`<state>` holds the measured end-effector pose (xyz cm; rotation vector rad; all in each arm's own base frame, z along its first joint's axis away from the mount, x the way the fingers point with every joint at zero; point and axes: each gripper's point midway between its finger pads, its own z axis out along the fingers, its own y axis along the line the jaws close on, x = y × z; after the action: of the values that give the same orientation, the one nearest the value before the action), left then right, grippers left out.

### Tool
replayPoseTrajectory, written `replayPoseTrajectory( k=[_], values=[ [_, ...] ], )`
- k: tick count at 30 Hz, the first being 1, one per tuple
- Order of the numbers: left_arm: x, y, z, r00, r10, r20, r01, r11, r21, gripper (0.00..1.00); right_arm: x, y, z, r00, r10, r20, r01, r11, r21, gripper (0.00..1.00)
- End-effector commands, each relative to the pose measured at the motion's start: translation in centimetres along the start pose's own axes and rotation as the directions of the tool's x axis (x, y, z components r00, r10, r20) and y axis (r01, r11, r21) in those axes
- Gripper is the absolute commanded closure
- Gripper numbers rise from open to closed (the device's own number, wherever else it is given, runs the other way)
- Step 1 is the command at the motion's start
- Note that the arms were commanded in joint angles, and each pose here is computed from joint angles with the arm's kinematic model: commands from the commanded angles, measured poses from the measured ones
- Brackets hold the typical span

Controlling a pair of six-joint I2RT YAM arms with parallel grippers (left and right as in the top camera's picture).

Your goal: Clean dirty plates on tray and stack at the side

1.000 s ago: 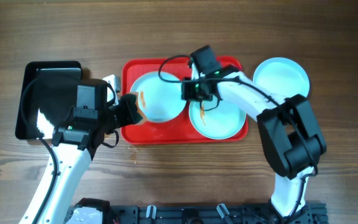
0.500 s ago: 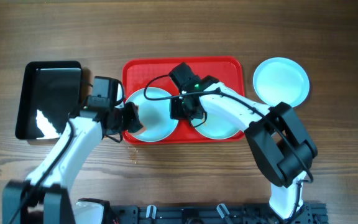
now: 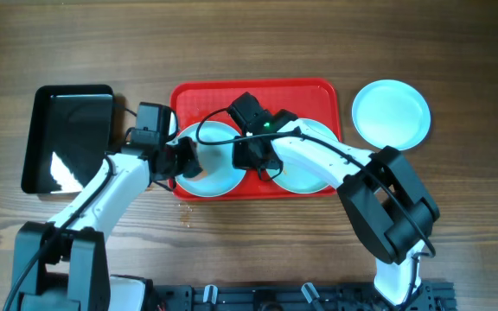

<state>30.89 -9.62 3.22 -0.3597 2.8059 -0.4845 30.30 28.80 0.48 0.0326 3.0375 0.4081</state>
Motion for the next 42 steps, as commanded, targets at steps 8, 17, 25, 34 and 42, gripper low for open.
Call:
replayPoseTrajectory(
  k=[8, 17, 25, 34, 42],
  values=[
    [0.7, -2.3, 2.5, 0.999, 0.025, -0.020, -0.025, 0.999, 0.025, 0.96, 0.0, 0.7, -0.5, 1.000, -0.014, 0.018, 0.014, 1.000, -0.002, 0.96],
    [1.0, 1.2, 3.5, 1.000, 0.012, -0.021, -0.015, 0.989, -0.147, 0.96, -0.1, 0.6, -0.5, 1.000, -0.019, 0.023, 0.018, 1.000, 0.004, 0.96],
    [1.3, 5.6, 2.5, 1.000, 0.007, -0.012, -0.011, 0.929, -0.370, 0.96, -0.1, 0.5, -0.5, 0.999, -0.021, 0.024, 0.021, 1.000, 0.006, 0.96],
    [1.0, 4.7, 1.9, 1.000, -0.024, -0.011, 0.019, 0.953, -0.301, 0.96, -0.1, 0.4, -0.5, 1.000, -0.021, 0.022, 0.021, 1.000, 0.009, 0.96],
    [-2.3, -0.8, -0.4, 0.996, 0.003, 0.093, 0.003, 0.998, -0.069, 0.96, -0.1, 0.5, -0.5, 0.999, -0.021, 0.025, 0.021, 1.000, 0.006, 0.96]
  ],
)
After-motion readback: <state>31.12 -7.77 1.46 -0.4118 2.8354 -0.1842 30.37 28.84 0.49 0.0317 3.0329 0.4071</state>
